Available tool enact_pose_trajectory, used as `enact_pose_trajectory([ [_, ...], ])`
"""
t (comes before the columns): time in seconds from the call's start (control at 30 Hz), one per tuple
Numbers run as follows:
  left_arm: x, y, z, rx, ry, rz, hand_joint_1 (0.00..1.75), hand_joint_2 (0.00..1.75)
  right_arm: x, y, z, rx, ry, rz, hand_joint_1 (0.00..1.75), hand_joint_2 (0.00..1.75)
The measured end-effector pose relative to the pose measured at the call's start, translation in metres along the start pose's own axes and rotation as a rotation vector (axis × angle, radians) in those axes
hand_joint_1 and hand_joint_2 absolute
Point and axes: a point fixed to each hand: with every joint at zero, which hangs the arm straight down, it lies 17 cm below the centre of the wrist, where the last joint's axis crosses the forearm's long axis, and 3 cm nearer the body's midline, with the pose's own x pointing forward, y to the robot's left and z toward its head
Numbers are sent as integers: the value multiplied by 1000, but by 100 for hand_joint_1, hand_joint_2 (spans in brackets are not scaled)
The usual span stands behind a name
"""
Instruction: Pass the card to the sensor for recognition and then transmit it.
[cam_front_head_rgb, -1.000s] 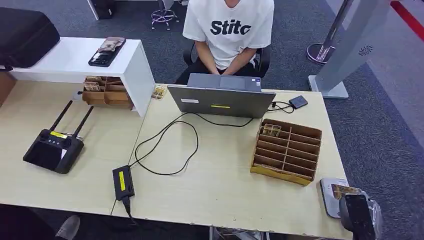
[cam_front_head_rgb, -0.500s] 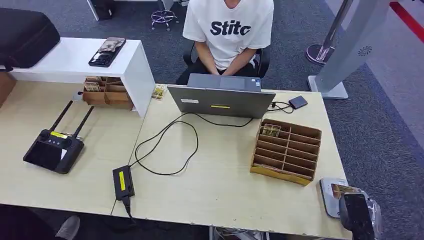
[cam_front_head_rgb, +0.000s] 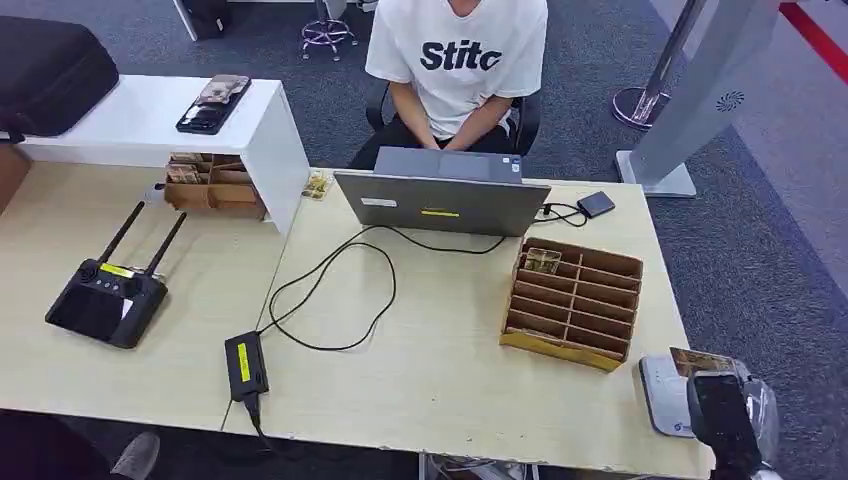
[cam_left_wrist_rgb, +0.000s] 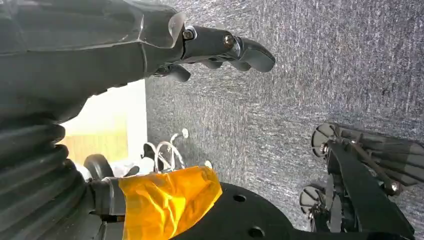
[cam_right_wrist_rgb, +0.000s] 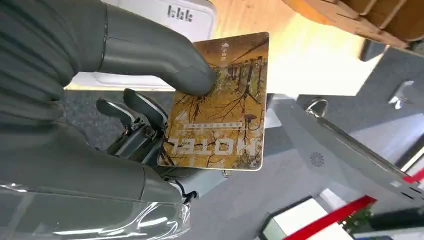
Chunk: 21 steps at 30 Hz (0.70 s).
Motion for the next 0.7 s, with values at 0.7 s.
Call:
enact_pose_trajectory([
  [0.7,2,-3,0,-12,-12,0,0,175,131,-65,-18,-177,-319,82,169,175],
])
